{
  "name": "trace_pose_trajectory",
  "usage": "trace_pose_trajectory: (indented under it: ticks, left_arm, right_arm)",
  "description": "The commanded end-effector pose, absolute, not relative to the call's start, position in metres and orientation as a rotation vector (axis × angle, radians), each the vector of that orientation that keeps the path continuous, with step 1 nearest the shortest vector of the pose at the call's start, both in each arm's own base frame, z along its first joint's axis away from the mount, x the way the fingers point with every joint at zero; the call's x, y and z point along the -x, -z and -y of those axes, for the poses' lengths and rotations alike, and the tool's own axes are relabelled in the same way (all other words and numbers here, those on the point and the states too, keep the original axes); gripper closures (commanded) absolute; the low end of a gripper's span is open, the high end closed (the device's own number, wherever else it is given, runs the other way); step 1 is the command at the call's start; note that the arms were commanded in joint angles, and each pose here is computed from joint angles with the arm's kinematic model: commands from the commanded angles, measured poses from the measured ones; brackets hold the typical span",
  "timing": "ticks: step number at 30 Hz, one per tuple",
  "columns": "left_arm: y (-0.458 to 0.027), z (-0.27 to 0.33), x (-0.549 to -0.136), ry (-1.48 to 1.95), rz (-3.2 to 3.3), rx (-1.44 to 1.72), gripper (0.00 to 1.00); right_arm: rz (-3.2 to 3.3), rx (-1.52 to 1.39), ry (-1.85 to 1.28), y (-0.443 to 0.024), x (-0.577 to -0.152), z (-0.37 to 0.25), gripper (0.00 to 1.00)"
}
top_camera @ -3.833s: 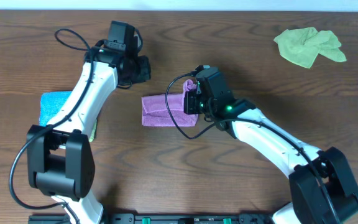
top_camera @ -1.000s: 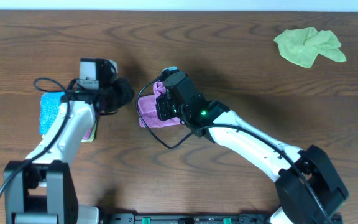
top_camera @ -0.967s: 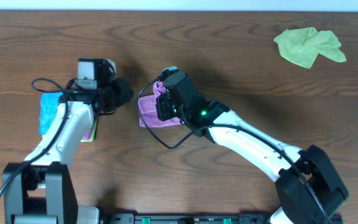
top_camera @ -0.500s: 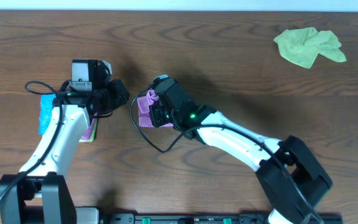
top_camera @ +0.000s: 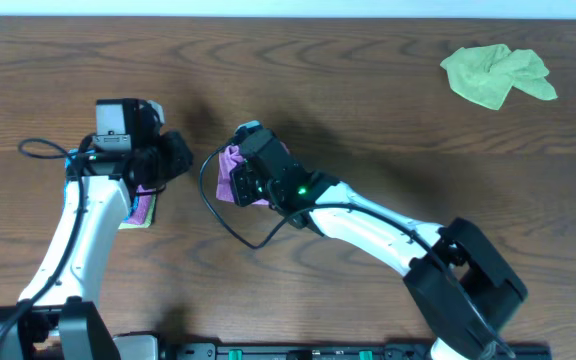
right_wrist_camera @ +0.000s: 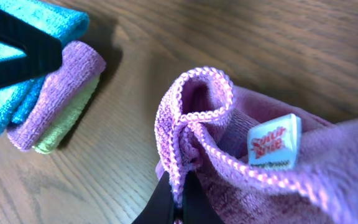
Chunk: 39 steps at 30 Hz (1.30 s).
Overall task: Fold the cloth
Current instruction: 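Lower the folded purple cloth onto the table and open both grippers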
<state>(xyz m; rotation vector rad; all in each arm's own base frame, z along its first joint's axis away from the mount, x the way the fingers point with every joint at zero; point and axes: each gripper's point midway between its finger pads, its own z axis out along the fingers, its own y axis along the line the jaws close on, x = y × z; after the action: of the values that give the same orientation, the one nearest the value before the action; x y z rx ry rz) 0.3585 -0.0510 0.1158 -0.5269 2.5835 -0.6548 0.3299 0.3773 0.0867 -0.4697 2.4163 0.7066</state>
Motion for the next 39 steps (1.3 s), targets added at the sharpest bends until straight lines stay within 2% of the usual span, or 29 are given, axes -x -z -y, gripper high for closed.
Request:
trace_pose_trajectory:
  ticks: [1,18,20,23,24,25,26,27,31,39]
  left_arm:
    - [-0.119,0.041,-0.355,0.608,-2.581,0.519,0.94]
    - [-0.139,0.024,-0.341,0.576,-2.548,0.538,0.94]
    - [-0.139,0.024,-0.34,0.578,-2.549,0.538,0.94]
    - [-0.139,0.025,-0.338,0.577,-2.556,0.542,0.94]
    - [-0.139,0.025,-0.337,0.578,-2.558,0.543,0.94]
    - [-0.139,0.025,-0.336,0.578,-2.56,0.544,0.94]
    - [-0.139,0.025,-0.336,0.577,-2.561,0.544,0.94]
    - [-0.139,0.025,-0.336,0.578,-2.561,0.544,0.94]
    - [-0.141,0.025,-0.335,0.577,-2.556,0.542,0.94]
    - [-0.152,0.025,-0.334,0.577,-2.523,0.527,0.94]
  right_arm:
    - [-2.425,0.486,-0.747,-0.084,-0.329,-0.397,0.99]
    - [-2.454,0.525,-0.713,-0.052,-0.34,-0.415,0.99]
    - [-2.443,0.516,-0.701,-0.053,-0.343,-0.414,0.89]
    - [-2.413,0.524,-0.696,-0.056,-0.348,-0.416,0.65]
    - [-2.407,0.522,-0.701,-0.058,-0.349,-0.416,0.54]
    - [-2.401,0.52,-0.704,-0.059,-0.35,-0.417,0.35]
    - [-2.398,0.52,-0.707,-0.059,-0.35,-0.418,0.08]
    - [-2.397,0.521,-0.71,-0.06,-0.35,-0.418,0.01]
    - [-2.372,0.522,-0.735,-0.074,-0.351,-0.421,0.01]
    - [-2.272,0.471,-0.769,-0.14,-0.36,-0.408,0.01]
